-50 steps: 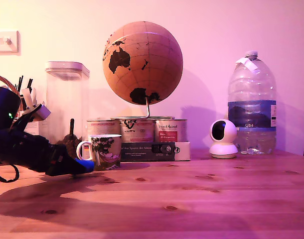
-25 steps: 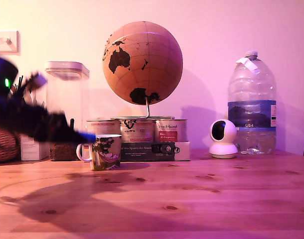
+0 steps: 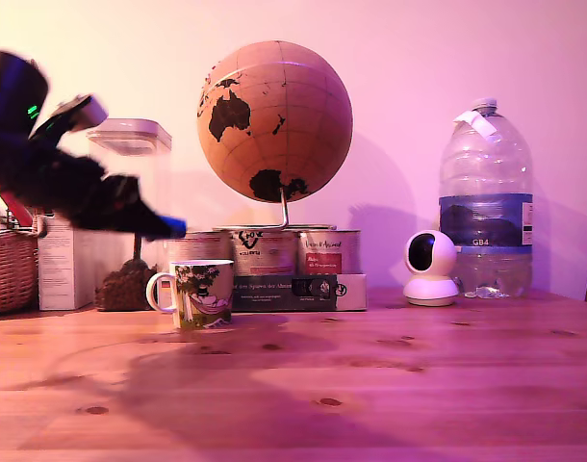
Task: Pick up the coffee capsules from the table one by one and drop them inside the nearest coffee cup
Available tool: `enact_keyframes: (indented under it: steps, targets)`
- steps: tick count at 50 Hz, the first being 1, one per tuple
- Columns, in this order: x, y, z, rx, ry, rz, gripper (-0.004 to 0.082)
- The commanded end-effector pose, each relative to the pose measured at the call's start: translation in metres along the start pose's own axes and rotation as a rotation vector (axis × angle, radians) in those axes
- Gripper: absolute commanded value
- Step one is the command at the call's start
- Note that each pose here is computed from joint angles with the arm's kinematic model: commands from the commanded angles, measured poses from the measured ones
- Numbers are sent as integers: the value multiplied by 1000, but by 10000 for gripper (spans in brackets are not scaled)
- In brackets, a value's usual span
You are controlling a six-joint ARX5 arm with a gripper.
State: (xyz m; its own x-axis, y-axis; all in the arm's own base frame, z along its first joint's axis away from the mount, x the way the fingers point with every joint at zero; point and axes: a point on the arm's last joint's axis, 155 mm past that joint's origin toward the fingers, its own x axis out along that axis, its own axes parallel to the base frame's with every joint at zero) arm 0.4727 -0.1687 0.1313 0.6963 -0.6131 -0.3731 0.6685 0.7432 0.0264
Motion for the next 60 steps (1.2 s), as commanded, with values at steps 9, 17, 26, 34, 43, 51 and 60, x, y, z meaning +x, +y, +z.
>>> enact_keyframes:
  steps: [9,17,26,34,43,51,60]
  targets:
    - [11,-1,14,28,56,-4,263]
    - [21,4,15,31,109,0,263]
    - [37,9,11,29,182,-11,263]
    - [49,11,6,32,254,-23,263]
    - [58,14,-3,29,335,-34,263]
    - [62,15,-17,24,399,-42,264]
    - [62,19,-23,31,423,-18,304]
